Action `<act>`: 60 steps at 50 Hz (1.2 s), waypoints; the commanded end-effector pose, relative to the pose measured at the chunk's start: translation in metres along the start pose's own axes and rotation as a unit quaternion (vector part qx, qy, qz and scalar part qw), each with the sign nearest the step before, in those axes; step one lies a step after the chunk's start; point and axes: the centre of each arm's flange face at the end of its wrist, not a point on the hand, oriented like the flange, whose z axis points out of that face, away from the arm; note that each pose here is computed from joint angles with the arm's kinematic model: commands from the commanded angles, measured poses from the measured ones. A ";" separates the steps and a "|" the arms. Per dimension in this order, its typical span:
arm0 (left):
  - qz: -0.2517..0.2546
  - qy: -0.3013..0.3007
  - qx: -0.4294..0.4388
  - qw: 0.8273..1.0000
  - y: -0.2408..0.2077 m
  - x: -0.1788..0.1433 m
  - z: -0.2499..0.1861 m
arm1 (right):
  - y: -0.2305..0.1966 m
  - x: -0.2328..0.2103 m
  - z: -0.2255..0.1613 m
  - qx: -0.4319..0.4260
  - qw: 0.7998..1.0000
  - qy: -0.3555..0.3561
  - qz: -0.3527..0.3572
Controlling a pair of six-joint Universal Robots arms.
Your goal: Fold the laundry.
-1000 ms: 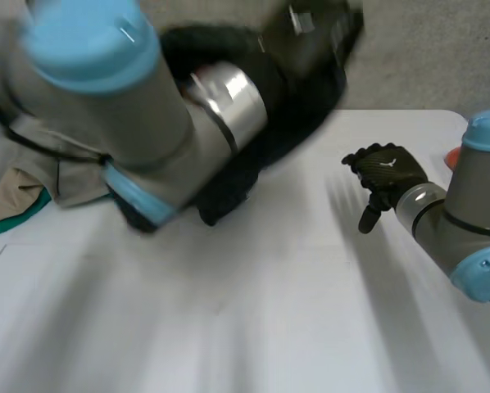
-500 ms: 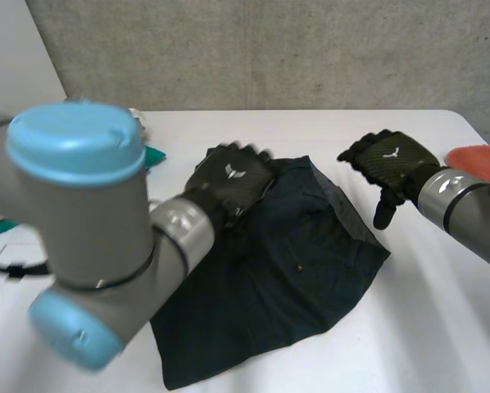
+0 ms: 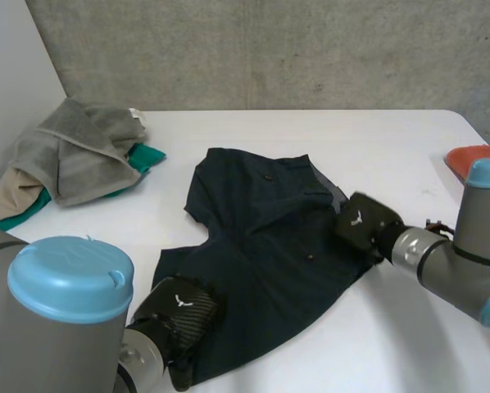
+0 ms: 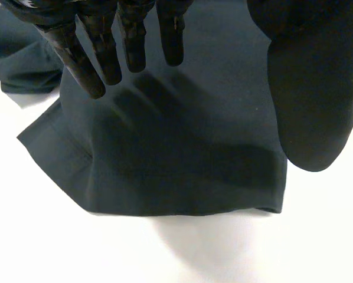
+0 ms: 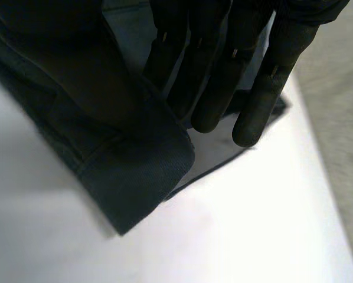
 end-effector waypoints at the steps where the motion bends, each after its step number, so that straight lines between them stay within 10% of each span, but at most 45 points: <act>1: 0.015 -0.008 0.016 1.000 -0.004 0.008 0.001 | -0.055 0.031 -0.022 0.075 0.983 0.079 0.146; 11: 0.042 -0.028 0.017 0.999 -0.009 0.013 0.025 | -0.073 0.056 -0.028 -0.004 0.939 0.148 0.310; 27: 0.016 -0.122 0.113 0.986 -0.062 -0.020 0.015 | -0.083 0.055 -0.046 -0.029 0.943 0.125 0.308; 35: -0.010 -0.221 0.328 0.918 -0.154 -0.104 -0.090 | -0.108 0.105 -0.095 0.034 0.955 0.191 0.226; 45: -0.054 -0.275 0.466 0.839 -0.223 -0.159 -0.175 | -0.151 0.173 -0.136 0.153 0.905 0.286 0.276; 60: -0.083 -0.239 0.387 0.887 -0.239 -0.194 -0.009 | -0.110 0.145 -0.026 0.058 0.906 0.241 0.342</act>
